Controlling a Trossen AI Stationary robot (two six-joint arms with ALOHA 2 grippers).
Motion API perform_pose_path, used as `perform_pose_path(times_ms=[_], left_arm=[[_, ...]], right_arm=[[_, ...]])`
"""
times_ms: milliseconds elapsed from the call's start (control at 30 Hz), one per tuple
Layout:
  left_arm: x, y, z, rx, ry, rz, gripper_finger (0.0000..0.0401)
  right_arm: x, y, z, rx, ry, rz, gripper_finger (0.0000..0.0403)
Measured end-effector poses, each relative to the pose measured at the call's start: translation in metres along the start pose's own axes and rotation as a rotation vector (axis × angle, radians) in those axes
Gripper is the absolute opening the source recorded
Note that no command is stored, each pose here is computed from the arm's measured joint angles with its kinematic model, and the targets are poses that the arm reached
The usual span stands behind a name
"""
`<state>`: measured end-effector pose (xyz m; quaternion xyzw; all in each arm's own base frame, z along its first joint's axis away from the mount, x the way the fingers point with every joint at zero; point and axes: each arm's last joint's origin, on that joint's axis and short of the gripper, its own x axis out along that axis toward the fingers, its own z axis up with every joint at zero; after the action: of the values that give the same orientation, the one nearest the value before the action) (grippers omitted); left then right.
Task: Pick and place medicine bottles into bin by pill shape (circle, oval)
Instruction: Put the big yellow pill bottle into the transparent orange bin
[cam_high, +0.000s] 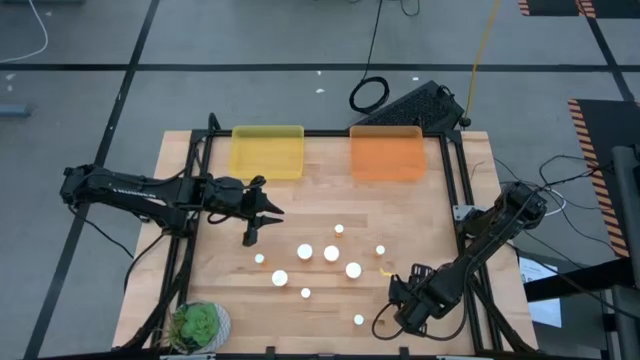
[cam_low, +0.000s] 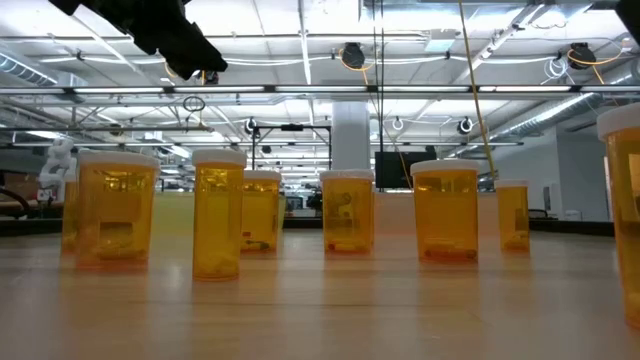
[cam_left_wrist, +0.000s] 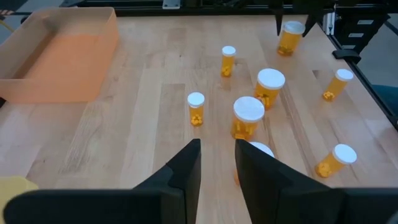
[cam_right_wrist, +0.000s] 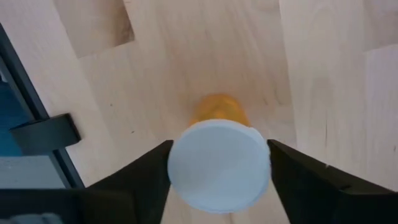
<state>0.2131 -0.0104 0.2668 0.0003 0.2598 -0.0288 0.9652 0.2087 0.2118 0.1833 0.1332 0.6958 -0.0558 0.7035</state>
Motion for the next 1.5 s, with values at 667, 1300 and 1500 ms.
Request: perform_pose_path(times_ms=[667,1300,1500], left_arm=[[0.0,0.001,0.0,0.003,0.0,0.023,0.0102],[0.0,0.001,0.0,0.034,-0.001,0.026,0.0102],[0.0,0.001,0.0,0.034,-0.002,0.026,0.0102]], right_arm=[[-0.035,-0.036,0.02,0.089,-0.02,0.008,0.0219],[-0.082,-0.068,0.026,0.176,-0.135,0.133,0.0117],[-0.082,-0.051,0.016,0.117,-0.201,0.167,0.014]])
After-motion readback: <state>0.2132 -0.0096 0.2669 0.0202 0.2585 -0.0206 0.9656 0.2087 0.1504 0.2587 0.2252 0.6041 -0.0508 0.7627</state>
